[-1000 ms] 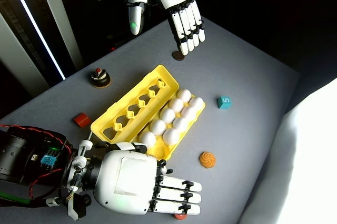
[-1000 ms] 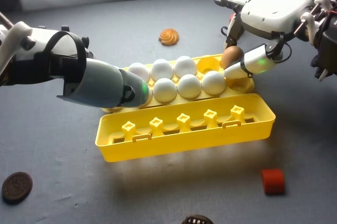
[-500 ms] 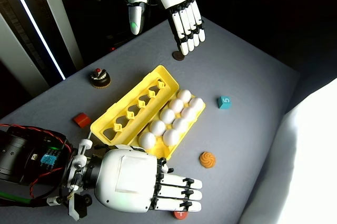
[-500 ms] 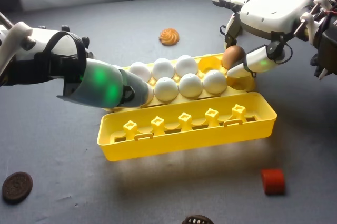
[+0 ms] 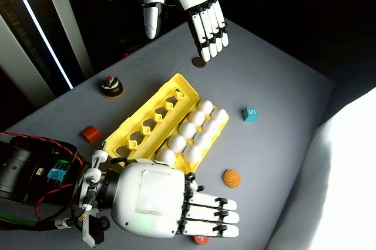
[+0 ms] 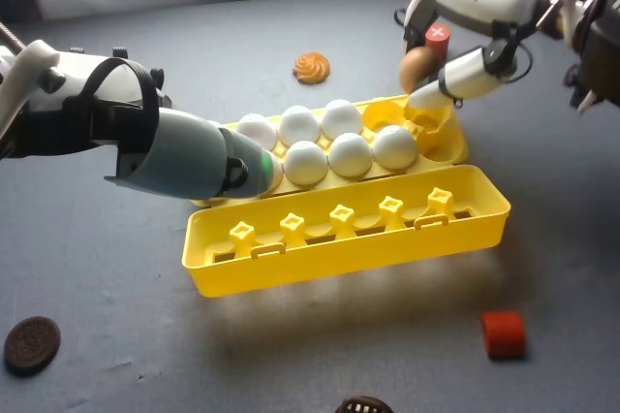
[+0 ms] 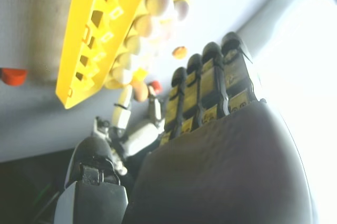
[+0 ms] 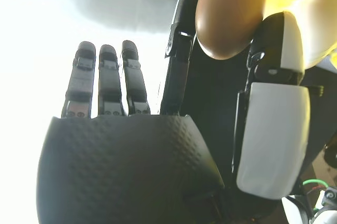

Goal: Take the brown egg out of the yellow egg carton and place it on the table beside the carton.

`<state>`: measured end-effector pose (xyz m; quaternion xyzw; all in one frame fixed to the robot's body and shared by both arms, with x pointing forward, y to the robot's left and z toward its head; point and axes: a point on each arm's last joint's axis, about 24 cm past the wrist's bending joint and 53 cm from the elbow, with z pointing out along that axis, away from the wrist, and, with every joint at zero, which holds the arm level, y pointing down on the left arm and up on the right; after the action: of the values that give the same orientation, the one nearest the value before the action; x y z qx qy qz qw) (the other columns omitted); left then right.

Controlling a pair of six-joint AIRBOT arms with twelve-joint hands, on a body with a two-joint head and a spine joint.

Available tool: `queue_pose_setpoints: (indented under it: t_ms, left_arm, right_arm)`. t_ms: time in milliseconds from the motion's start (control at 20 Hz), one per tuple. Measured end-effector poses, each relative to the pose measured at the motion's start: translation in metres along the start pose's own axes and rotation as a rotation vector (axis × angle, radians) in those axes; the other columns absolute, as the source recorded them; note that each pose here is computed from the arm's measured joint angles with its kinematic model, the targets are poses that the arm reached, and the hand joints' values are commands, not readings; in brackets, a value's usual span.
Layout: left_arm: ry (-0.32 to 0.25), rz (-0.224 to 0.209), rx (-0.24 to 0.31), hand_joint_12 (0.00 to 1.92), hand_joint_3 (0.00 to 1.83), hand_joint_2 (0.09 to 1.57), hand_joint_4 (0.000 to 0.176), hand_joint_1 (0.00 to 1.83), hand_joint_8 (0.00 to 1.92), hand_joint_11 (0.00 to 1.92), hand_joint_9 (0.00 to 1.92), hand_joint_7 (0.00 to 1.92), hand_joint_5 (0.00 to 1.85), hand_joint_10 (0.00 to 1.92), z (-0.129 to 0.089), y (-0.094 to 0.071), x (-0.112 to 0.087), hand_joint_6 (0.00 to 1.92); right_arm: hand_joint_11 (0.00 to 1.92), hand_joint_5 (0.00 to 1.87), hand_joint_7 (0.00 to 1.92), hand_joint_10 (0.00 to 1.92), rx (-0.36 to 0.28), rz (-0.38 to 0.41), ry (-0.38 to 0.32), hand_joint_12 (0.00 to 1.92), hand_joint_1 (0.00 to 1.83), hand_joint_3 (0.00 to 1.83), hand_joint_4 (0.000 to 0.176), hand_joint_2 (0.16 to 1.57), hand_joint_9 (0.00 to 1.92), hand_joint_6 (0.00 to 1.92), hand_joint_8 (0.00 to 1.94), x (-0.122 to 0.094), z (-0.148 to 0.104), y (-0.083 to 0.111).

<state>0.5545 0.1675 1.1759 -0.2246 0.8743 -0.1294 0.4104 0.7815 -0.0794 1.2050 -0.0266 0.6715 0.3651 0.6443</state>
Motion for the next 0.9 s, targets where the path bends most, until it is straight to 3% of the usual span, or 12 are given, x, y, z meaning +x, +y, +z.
queue_pose_setpoints:
  t_ms: [250,450,650,800,900]
  left_arm:
    - [0.000,0.000,0.000,0.06,0.00,1.12,0.000,0.00,0.01,0.03,0.11,0.12,0.11,0.01,0.000,0.000,0.000,0.01]
    - [0.000,0.000,0.001,0.06,0.00,1.12,0.000,0.00,0.00,0.02,0.09,0.11,0.10,0.00,0.000,0.000,0.000,0.00]
    - [0.000,0.000,0.000,0.17,0.00,1.11,0.000,0.00,0.00,0.00,0.11,0.13,0.12,0.00,0.000,0.000,0.000,0.00]
    - [0.000,-0.001,0.000,0.11,0.00,1.11,0.000,0.00,0.01,0.00,0.10,0.12,0.11,0.01,0.000,0.000,0.000,0.01]
    - [0.000,0.000,0.000,0.09,0.00,1.12,0.000,0.00,0.00,0.00,0.09,0.11,0.11,0.00,0.000,0.000,0.000,0.00]
  right_arm:
    - [0.00,1.09,0.09,0.00,0.036,-0.058,0.018,0.00,1.05,0.00,0.176,1.06,0.00,0.82,0.01,-0.014,-0.025,-0.024]
    - [0.00,1.11,0.10,0.00,0.087,-0.096,0.066,0.00,1.06,0.00,0.176,1.05,0.00,0.78,0.00,-0.006,-0.048,-0.052]
    - [0.00,1.12,0.13,0.00,0.108,-0.123,0.056,0.00,1.06,0.00,0.176,1.05,0.00,0.78,0.01,-0.014,-0.062,-0.068]
    - [0.00,1.16,0.17,0.00,0.130,-0.135,0.091,0.00,1.07,0.00,0.176,1.03,0.00,0.71,0.01,-0.002,-0.071,-0.081]
    - [0.00,1.12,0.16,0.00,0.143,-0.145,0.106,0.00,1.06,0.00,0.176,1.04,0.00,0.78,0.00,0.004,-0.075,-0.088]
